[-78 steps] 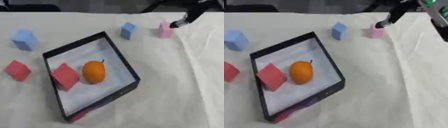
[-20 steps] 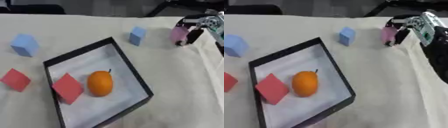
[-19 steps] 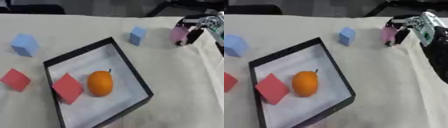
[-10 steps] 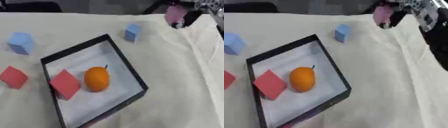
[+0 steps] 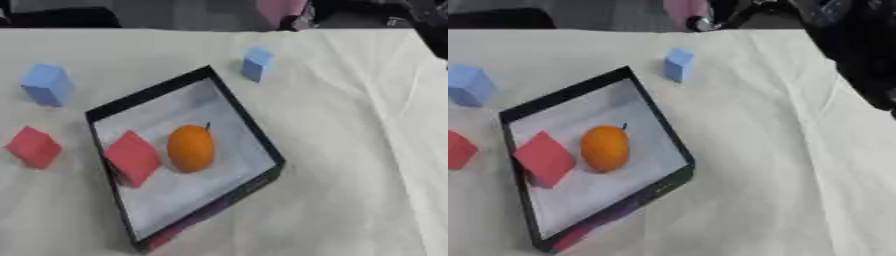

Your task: Pick up objects on the table and place them in the box.

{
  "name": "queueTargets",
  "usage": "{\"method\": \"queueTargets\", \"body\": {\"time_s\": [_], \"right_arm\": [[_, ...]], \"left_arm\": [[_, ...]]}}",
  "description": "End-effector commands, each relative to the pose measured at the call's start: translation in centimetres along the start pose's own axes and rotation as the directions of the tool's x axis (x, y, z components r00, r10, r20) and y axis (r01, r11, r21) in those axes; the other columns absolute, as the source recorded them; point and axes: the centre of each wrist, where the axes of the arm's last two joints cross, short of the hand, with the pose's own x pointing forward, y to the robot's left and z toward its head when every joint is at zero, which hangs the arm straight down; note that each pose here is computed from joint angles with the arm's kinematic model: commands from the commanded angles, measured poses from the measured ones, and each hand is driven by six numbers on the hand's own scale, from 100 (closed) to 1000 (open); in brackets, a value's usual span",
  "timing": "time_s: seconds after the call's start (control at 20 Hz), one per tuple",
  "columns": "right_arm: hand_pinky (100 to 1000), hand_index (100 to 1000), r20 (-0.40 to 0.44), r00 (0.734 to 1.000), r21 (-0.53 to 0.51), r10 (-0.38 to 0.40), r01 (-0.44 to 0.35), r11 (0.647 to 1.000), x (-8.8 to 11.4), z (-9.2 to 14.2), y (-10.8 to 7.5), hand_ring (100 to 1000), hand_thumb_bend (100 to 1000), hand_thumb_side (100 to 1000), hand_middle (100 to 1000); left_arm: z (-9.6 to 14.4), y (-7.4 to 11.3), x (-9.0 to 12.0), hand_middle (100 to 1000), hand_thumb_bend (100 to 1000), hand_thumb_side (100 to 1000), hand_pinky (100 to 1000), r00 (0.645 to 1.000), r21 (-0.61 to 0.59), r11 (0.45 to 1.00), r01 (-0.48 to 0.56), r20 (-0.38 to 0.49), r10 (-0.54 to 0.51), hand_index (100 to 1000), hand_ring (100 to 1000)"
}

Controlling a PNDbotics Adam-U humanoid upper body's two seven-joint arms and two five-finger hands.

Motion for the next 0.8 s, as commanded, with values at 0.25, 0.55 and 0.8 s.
{"method": "queueTargets", "body": {"time_s": [0.25,0.55,0.8], "right_arm": [[802,650,0.165,0.985,0.055,0.055,-0.065,0.996,7.3,-1.9,-0.9,663,260,100,515],[801,680,0.257,0.964,0.089,0.063,-0.089,0.992,11.6,-2.0,-0.3,683,275,100,550],[798,676,0.268,0.963,0.154,0.022,-0.065,0.986,13.0,-2.6,1.1,679,259,100,548]], "left_arm": [[-0.4,0.6,0.6,851,509,779,922,1.000,-0.002,1.000,0.012,0.024,-0.012,895,849],[-0.3,0.9,0.3,851,508,780,922,1.000,-0.004,1.000,0.023,0.015,-0.023,896,849],[-0.2,0.9,0.2,851,509,781,922,0.999,-0.006,1.000,0.030,0.011,-0.030,896,849]]}}
